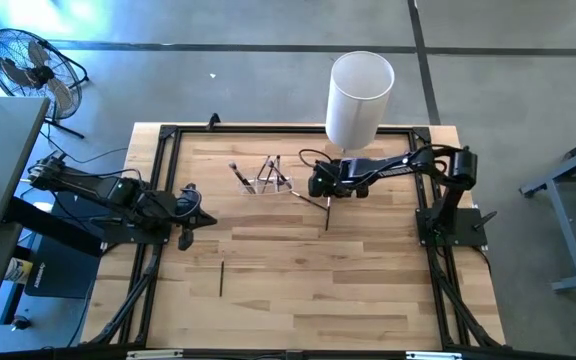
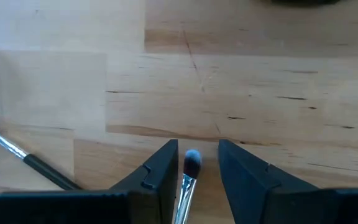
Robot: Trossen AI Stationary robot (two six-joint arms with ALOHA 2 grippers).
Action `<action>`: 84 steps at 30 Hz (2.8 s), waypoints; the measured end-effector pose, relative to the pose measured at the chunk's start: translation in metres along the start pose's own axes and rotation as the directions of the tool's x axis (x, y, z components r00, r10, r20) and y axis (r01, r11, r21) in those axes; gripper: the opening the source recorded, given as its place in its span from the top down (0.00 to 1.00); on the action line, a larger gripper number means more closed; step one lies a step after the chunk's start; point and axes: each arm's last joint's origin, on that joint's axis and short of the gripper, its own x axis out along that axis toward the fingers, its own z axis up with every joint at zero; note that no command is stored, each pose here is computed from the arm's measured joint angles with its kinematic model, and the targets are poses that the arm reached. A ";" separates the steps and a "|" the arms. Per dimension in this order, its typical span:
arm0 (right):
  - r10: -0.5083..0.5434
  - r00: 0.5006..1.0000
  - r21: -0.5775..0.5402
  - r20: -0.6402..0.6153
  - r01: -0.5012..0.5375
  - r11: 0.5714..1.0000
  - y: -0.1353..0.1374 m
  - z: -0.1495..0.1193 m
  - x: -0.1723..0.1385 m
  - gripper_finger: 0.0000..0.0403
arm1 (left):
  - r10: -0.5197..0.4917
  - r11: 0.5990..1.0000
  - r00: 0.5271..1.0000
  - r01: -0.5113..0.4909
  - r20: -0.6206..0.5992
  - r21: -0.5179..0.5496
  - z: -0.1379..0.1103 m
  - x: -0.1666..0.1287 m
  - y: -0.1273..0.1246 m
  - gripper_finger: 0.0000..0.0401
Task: Put items in baskets/containers
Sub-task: Put the black eyeshadow brush into the transparent organizer
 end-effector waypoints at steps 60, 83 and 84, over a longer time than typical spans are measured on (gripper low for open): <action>0.907 0.114 -0.901 0.405 -0.123 0.417 0.112 -0.001 -0.093 1.00 | 0.003 1.000 0.999 -0.002 0.043 -0.010 0.004 0.000 -0.001 1.00; 0.872 0.398 -0.933 0.285 -0.093 0.348 0.123 0.014 -0.006 0.97 | 0.068 0.998 0.995 -0.067 0.069 -0.019 0.004 0.000 0.001 1.00; 0.872 0.404 -0.934 0.276 -0.100 0.342 0.123 0.014 -0.009 0.96 | 0.071 0.997 0.995 -0.070 0.070 -0.020 0.005 0.000 0.001 1.00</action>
